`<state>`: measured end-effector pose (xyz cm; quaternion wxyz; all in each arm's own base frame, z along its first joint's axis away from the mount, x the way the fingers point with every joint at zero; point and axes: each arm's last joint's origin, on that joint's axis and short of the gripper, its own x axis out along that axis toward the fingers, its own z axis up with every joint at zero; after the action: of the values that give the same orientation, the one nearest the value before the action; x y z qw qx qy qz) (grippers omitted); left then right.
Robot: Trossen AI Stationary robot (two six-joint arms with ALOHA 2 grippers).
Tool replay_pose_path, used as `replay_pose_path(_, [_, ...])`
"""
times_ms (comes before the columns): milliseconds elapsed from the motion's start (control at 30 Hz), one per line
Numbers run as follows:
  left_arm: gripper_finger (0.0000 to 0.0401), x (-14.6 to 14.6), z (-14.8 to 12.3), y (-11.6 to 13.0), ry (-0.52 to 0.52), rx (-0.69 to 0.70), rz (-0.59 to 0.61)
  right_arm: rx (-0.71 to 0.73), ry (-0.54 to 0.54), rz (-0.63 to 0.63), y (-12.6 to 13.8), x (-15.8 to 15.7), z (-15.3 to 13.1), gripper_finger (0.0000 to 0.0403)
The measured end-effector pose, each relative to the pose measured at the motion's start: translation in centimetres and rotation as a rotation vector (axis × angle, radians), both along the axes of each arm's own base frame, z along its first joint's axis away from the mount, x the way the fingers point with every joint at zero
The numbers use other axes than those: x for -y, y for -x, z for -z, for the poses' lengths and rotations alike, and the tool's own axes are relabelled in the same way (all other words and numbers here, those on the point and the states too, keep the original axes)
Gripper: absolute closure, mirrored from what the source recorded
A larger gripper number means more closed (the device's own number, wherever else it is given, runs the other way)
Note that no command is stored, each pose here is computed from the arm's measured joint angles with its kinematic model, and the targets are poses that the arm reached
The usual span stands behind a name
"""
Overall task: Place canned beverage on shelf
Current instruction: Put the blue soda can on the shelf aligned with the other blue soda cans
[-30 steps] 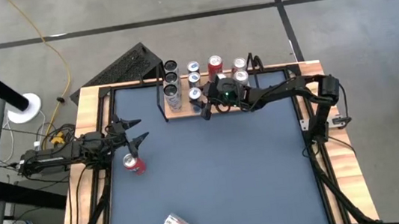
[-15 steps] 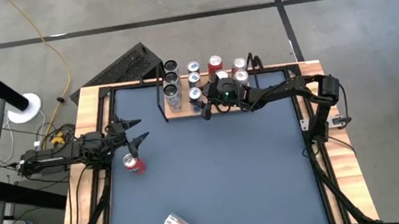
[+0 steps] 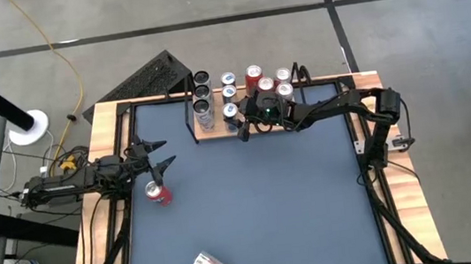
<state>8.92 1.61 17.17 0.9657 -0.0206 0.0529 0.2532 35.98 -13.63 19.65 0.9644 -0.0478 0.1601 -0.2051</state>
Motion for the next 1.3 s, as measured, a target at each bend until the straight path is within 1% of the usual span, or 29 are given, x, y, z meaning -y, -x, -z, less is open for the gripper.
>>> replay_pose_path(200, [0.0101, 0.00, 0.00, 0.00, 0.000, 0.000, 0.000, -0.022, -0.005, 0.001, -0.20, 0.08, -0.28, 0.0147])
replay_pose_path(300, [0.0101, 0.00, 0.00, 0.00, 0.000, 0.000, 0.000, -0.028, 0.016, 0.032, -0.36, 0.08, -0.56, 0.0147])
replay_pose_path(500, [0.0101, 0.00, 0.00, 0.00, 0.000, 0.000, 0.000, -0.076, 0.029, 0.046, -0.73, -0.32, -0.83, 0.0147])
replay_pose_path(833, [0.0101, 0.00, 0.00, 0.00, 0.000, 0.000, 0.000, -0.090, 0.047, 0.037, -0.78, -0.43, -0.84, 0.0147])
replay_pose_path(1000, [0.0101, 0.00, 0.00, 0.00, 0.000, 0.000, 0.000, -0.089, 0.046, 0.058, -0.75, -0.37, -0.84, 0.0147])
replay_pose_path(1300, [0.0101, 0.00, 0.00, 0.00, 0.000, 0.000, 0.000, -0.105, 0.047, 0.056, -0.70, -0.38, -0.73, 0.0147])
